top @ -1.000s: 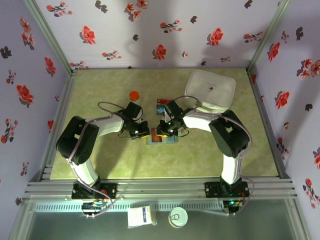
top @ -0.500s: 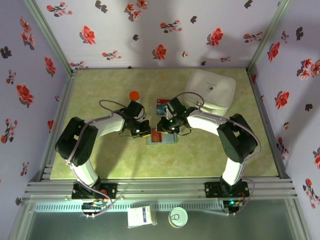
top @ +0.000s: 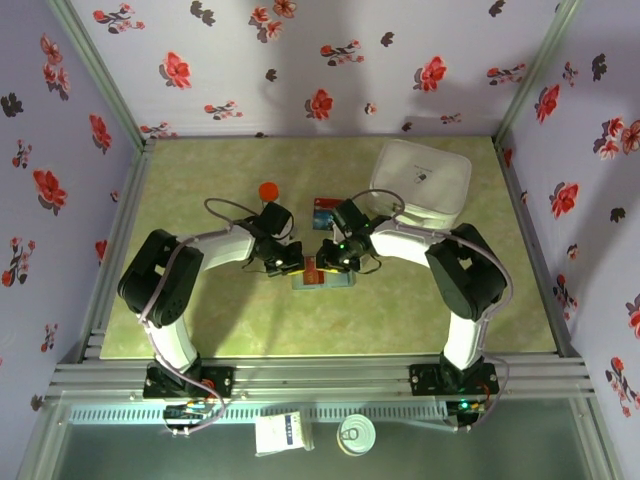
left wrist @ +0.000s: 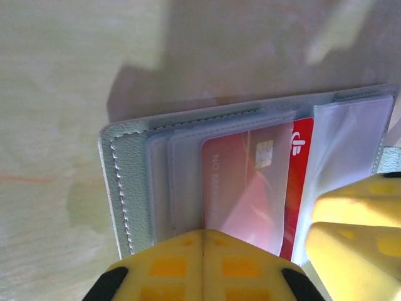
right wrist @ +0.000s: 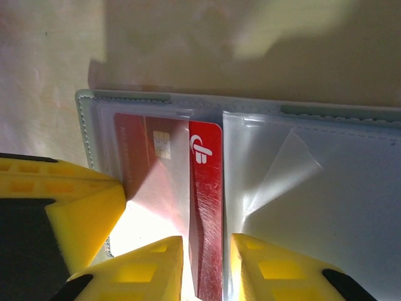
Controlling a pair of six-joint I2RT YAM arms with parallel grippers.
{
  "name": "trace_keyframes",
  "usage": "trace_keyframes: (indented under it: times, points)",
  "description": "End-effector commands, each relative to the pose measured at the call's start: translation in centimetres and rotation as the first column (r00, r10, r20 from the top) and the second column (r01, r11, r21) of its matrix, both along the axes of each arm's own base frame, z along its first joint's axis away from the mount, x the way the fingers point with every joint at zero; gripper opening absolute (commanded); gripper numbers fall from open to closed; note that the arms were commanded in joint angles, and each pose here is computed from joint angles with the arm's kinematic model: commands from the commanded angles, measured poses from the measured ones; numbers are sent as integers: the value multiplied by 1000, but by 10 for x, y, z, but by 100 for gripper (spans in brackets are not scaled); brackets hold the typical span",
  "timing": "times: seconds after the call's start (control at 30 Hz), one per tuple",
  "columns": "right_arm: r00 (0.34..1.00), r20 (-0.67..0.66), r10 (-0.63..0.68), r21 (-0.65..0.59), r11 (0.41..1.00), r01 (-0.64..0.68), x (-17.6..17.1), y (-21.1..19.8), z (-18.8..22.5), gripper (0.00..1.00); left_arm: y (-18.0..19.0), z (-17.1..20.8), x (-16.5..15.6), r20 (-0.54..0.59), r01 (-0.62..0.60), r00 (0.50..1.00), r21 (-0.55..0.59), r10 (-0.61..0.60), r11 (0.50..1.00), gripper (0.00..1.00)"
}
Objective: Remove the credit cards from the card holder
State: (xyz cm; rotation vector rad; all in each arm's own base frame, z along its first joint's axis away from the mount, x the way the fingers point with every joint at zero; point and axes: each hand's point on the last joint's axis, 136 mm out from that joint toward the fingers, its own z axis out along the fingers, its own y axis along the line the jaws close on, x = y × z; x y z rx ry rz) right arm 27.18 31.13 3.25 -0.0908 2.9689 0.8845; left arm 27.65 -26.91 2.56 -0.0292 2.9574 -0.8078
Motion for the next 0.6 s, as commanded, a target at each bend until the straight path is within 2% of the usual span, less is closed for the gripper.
trace_keyframes:
  times: [0.0, 0.33, 0.57]
  points:
    - [1000, -10, 27, 12, 1000, -27, -3, 3, -5, 27, 9, -6, -5, 0, 7, 1000, 48, -7, 999, 0]
    - [999, -34, 30, 64, 998, -28, -4, 11, -8, 25, 12, -7, -6, -4, 10, 1000, 63, -10, 998, 0]
    - [1000, -8, 9, 110, 994, -8, -1, 13, 6, 21, 11, -8, -6, -3, 10, 1000, 61, -10, 998, 0]
